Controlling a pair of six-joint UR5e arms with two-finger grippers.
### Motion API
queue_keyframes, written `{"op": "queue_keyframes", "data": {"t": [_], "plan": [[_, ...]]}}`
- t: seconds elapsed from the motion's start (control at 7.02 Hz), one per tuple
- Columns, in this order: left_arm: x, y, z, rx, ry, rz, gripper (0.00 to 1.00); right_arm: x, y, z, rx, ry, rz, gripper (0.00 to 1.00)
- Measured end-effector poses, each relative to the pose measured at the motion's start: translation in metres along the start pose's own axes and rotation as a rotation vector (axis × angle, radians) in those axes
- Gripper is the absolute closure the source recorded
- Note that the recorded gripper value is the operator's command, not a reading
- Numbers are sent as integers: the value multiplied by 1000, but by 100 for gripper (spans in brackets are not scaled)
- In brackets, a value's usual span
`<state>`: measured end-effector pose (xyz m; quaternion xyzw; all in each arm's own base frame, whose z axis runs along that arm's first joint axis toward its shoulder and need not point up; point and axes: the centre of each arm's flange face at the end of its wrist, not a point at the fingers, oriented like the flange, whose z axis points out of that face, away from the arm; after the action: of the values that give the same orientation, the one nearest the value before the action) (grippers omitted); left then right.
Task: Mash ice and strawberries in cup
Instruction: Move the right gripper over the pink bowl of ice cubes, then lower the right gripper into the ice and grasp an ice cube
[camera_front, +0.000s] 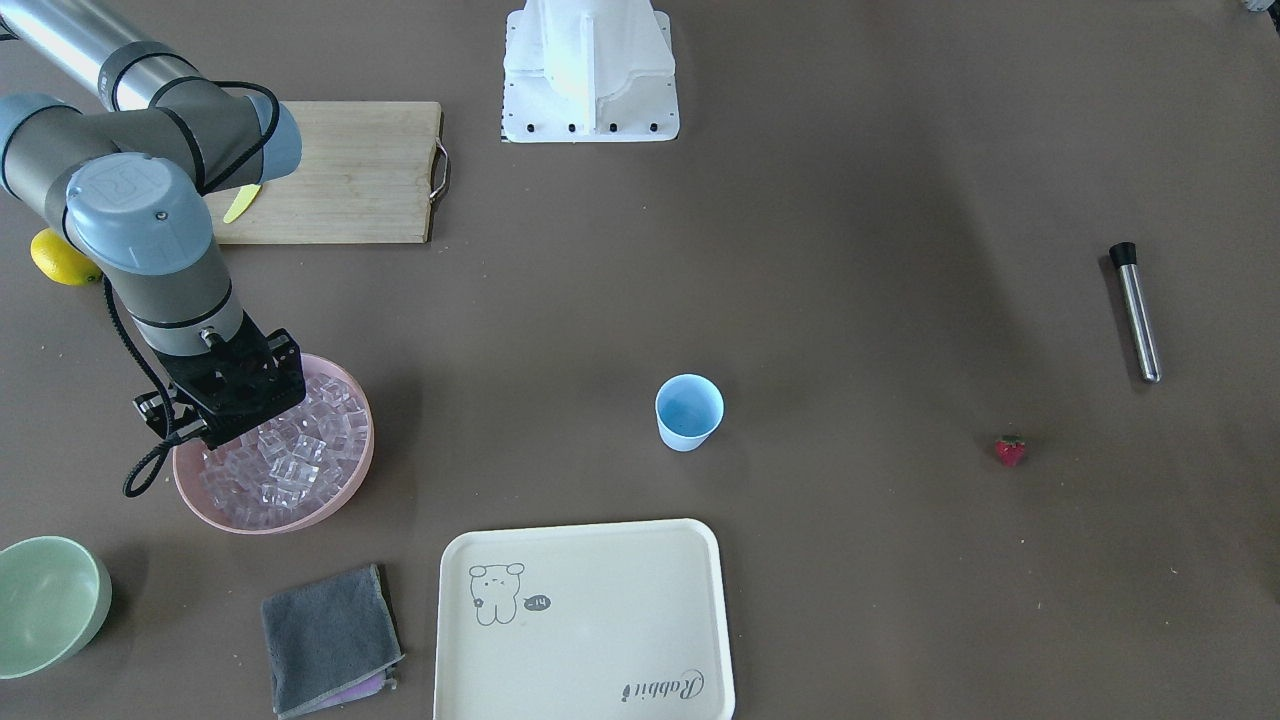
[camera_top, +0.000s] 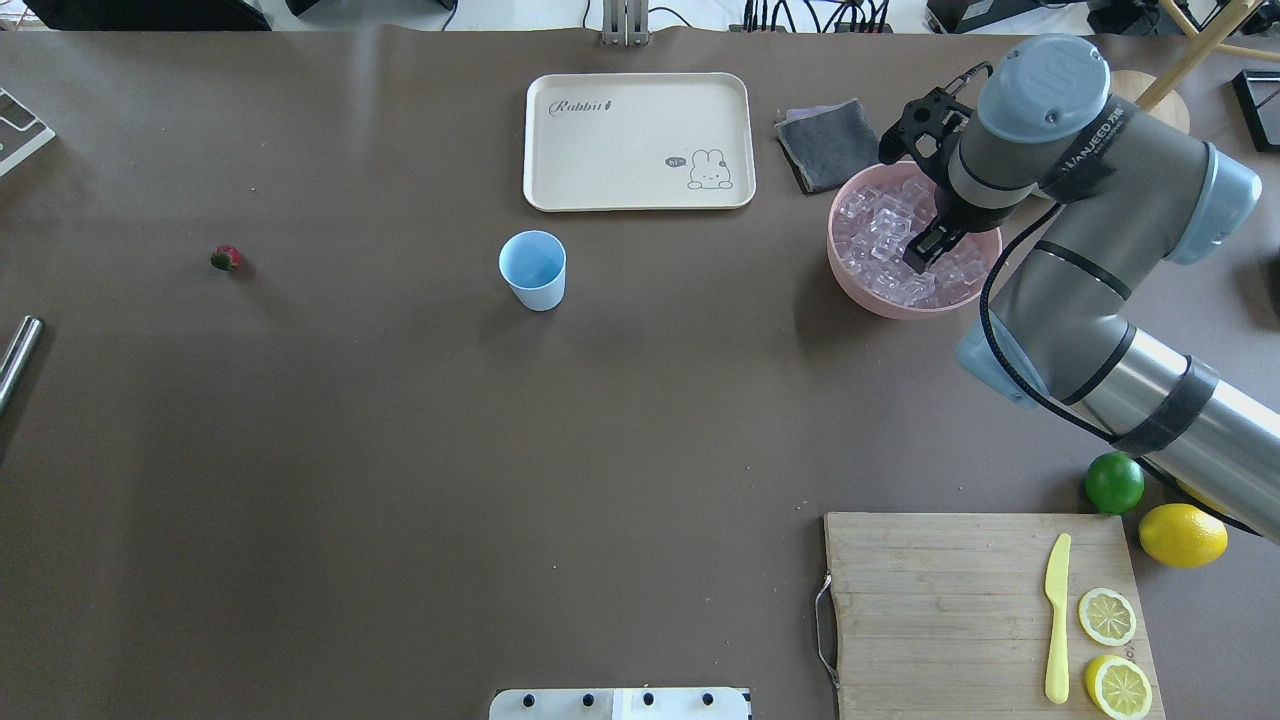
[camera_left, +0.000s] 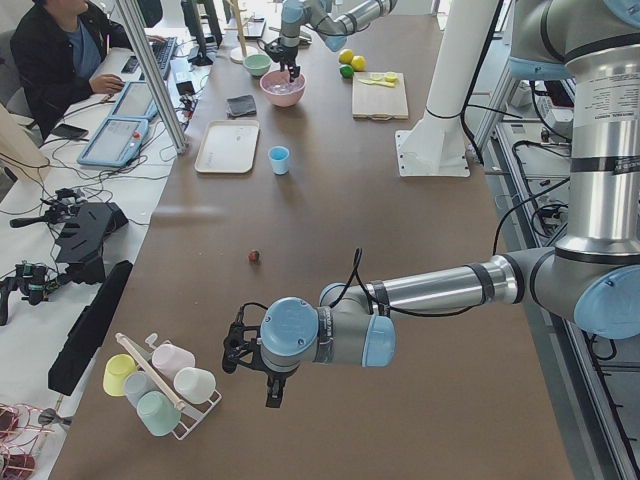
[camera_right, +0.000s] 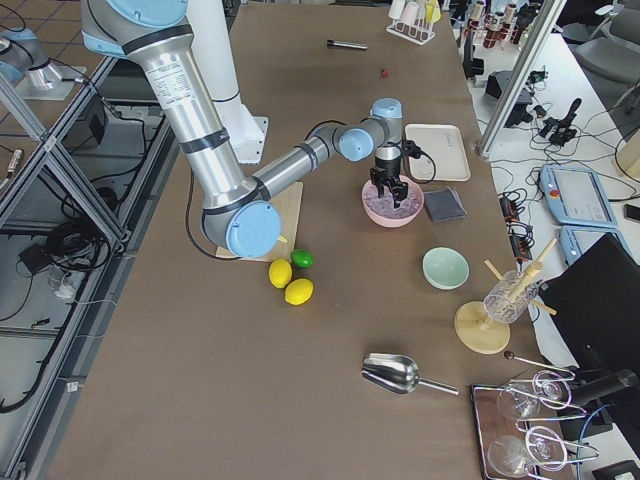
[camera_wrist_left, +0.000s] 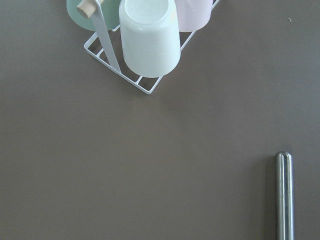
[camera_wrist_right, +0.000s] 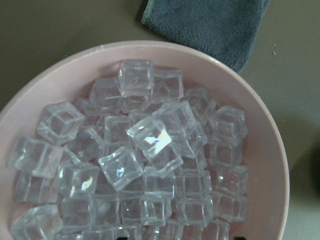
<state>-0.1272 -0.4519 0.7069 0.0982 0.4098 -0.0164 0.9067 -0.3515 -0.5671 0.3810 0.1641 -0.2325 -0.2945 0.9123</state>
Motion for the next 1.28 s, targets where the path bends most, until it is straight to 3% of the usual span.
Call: {"op": "queue_keyframes", "data": {"t": [0.43,1.28], "plan": [[1,-1,-1,2,2,2,1,-3,4,7,-44,53,-4,13],[-1,1,1,-3,3,-4,1,-13,7,14,-51,72,53,10]]}}
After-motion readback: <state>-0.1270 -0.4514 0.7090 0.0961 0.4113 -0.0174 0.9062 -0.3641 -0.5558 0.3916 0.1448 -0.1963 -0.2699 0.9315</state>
